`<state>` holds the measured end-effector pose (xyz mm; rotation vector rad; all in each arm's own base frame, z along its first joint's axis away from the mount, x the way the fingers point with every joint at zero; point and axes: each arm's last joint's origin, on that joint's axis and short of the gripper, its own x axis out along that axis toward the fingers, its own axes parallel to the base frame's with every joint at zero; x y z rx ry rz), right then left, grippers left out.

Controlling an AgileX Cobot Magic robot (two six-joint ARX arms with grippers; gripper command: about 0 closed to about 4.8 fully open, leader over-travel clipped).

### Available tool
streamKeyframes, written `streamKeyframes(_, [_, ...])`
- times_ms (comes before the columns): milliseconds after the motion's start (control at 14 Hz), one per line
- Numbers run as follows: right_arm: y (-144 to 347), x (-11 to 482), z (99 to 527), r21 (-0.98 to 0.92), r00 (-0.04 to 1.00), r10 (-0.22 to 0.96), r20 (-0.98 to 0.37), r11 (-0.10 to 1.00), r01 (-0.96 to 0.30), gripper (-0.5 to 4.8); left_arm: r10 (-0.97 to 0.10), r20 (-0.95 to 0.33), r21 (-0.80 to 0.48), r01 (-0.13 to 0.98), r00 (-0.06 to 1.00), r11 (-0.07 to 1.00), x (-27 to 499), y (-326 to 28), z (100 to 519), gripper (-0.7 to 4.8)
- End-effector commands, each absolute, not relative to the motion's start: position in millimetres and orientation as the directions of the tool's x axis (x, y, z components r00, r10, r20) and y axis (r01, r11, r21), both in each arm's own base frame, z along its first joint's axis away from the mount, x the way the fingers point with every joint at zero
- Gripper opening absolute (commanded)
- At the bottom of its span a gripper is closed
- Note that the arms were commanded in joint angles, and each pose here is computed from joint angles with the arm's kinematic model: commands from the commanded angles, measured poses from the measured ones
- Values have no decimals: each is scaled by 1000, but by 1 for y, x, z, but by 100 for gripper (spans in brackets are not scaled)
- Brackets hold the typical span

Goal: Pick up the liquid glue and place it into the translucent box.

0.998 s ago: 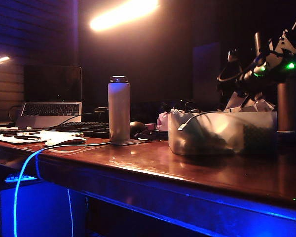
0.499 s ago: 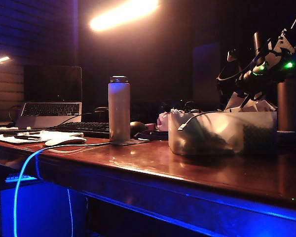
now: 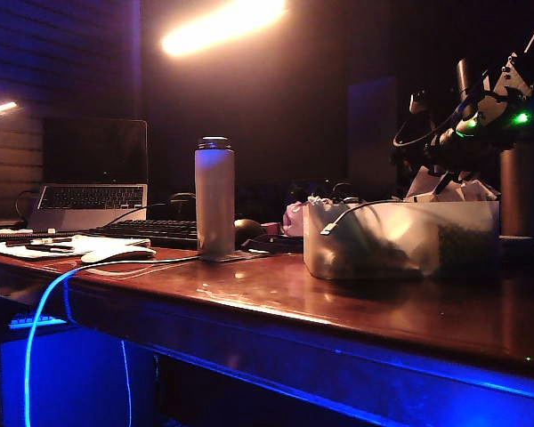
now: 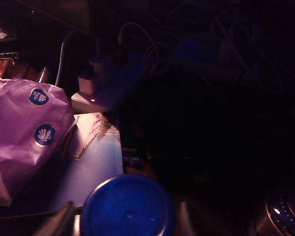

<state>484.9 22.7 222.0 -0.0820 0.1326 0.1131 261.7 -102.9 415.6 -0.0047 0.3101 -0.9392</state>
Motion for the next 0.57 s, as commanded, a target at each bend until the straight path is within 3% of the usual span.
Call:
streamKeyframes(71, [22, 485, 226, -77, 987, 104, -119, 990, -114, 260, -800, -244, -128, 799, 548, 587, 261, -103, 419, -6])
streamKeyframes(357, [22, 485, 226, -78, 987, 108, -119, 990, -118, 233, -800, -244, -128, 799, 548, 587, 261, -103, 419, -6])
streamKeyframes(499, [22, 485, 226, -78, 987, 108, -119, 990, -118, 142, -800, -244, -129, 799, 548, 587, 261, -103, 419, -6])
streamKeyframes(571, [22, 485, 226, -78, 987, 108, -119, 990, -118, 144, -800, -244, -128, 799, 548, 587, 261, -103, 419, -6])
